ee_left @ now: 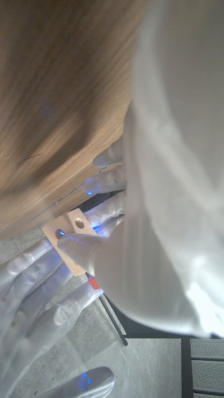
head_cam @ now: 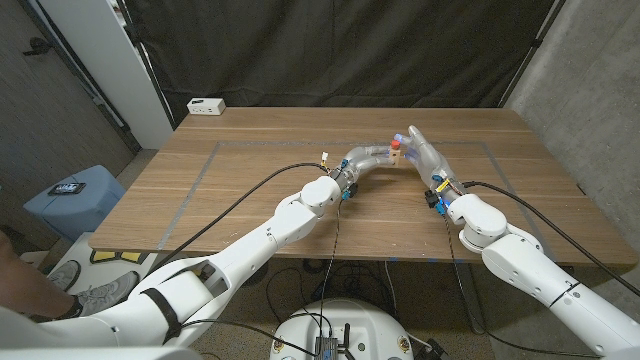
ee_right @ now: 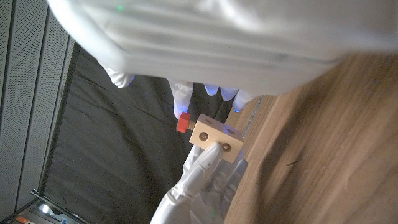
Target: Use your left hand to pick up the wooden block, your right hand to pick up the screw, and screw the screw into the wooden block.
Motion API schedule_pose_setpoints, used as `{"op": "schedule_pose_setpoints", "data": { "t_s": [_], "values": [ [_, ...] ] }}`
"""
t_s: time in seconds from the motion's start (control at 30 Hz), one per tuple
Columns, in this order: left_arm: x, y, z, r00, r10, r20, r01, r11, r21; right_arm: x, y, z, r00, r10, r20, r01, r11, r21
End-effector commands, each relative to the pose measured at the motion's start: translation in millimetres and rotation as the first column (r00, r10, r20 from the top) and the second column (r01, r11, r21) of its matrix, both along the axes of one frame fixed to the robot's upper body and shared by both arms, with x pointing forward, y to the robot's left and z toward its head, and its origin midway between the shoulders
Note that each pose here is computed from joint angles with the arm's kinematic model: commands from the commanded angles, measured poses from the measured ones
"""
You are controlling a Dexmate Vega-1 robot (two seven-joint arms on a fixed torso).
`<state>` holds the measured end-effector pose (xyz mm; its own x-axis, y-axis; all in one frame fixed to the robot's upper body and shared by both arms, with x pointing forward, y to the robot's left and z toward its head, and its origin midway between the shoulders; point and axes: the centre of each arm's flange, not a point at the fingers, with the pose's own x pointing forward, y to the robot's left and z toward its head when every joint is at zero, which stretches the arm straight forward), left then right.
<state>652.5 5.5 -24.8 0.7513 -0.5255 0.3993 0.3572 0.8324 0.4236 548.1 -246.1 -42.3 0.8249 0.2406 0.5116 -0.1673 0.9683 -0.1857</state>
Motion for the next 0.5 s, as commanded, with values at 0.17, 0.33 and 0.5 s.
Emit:
{"op": "schedule_pose_setpoints", "data": {
  "t_s": [0.17, 0.33, 0.5],
  "values": [
    [-0.4, 0.0, -0.9, 1.0, -0.002, 0.001, 0.002, 1.0, 0.0, -2.3, 1.1, -3.4, 1.0, 0.002, -0.005, -0.002, 1.0, 0.006],
    [-0.3, 0.5, -0.9, 1.0, -0.002, 0.001, 0.002, 1.0, -0.001, -2.2, 1.4, -3.9, 1.0, 0.002, -0.005, -0.002, 1.0, 0.007],
    [-0.1, 0.7, -1.0, 1.0, -0.003, 0.001, 0.003, 1.0, 0.0, -2.6, 1.4, -4.6, 1.0, -0.001, -0.006, 0.001, 1.0, 0.01]
  ]
}}
